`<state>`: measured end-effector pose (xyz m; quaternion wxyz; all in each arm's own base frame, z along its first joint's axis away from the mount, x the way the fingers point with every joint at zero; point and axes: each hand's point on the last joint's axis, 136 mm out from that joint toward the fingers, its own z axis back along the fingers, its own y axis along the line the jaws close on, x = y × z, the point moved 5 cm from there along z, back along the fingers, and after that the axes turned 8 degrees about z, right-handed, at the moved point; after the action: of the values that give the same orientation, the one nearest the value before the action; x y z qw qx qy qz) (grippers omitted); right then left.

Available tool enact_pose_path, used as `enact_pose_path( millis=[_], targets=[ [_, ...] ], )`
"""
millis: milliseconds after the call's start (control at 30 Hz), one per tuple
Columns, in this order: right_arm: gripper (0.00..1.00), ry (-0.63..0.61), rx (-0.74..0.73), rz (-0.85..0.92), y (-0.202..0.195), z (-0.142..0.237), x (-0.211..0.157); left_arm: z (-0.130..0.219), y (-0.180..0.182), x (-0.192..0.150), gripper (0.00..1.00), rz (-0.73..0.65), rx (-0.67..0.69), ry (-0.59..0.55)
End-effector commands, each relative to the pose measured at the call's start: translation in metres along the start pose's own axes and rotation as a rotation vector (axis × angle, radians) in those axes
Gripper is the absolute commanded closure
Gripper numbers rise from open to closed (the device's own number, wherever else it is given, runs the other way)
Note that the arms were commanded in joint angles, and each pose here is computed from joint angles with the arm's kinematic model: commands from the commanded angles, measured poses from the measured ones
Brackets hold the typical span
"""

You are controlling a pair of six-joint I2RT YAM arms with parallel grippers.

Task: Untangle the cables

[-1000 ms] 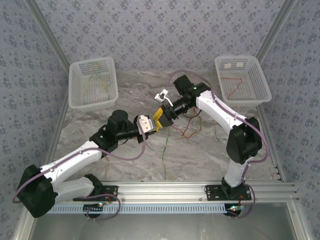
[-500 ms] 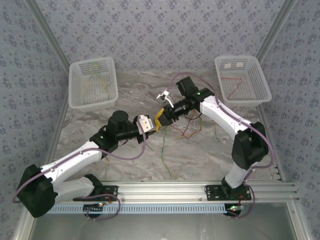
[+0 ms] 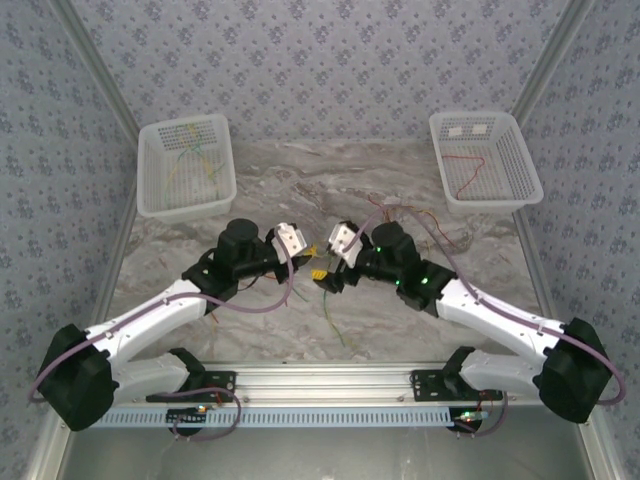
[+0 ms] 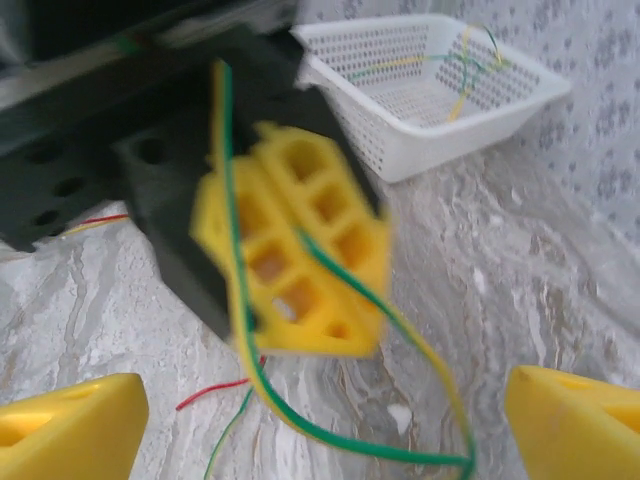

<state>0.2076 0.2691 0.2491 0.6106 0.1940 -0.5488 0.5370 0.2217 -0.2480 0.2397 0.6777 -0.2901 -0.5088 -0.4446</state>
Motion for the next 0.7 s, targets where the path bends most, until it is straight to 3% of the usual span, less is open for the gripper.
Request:
enact_pose_path(
  millis=[0, 167, 300, 400, 667],
  targets=[
    [0.11, -0.091, -0.154, 0.088, -0.016, 0.001, 0.021, 0.002, 0.003, 0.019, 1.0, -0.001, -0.003, -0.049],
    [0.47, -0.099, -0.133, 0.108, -0.016, -0.006, 0.027, 0.002, 0.0, 0.018, 1.0, 0.002, -0.022, -0.05],
    [0.68, -0.075, -0.11, 0.121, -0.018, -0.012, 0.026, 0.006, -0.001, 0.021, 1.0, -0.002, -0.025, -0.064],
    [1.0, -0.065, -0.077, 0.106, -0.018, -0.015, 0.025, 0.008, -0.003, 0.022, 1.0, -0.006, -0.031, -0.074],
    [1.0, -0.117, -0.164, -0.089, -0.051, 0.006, 0.018, 0.012, 0.006, 0.022, 1.0, 0.015, 0.041, -0.086]
  ],
)
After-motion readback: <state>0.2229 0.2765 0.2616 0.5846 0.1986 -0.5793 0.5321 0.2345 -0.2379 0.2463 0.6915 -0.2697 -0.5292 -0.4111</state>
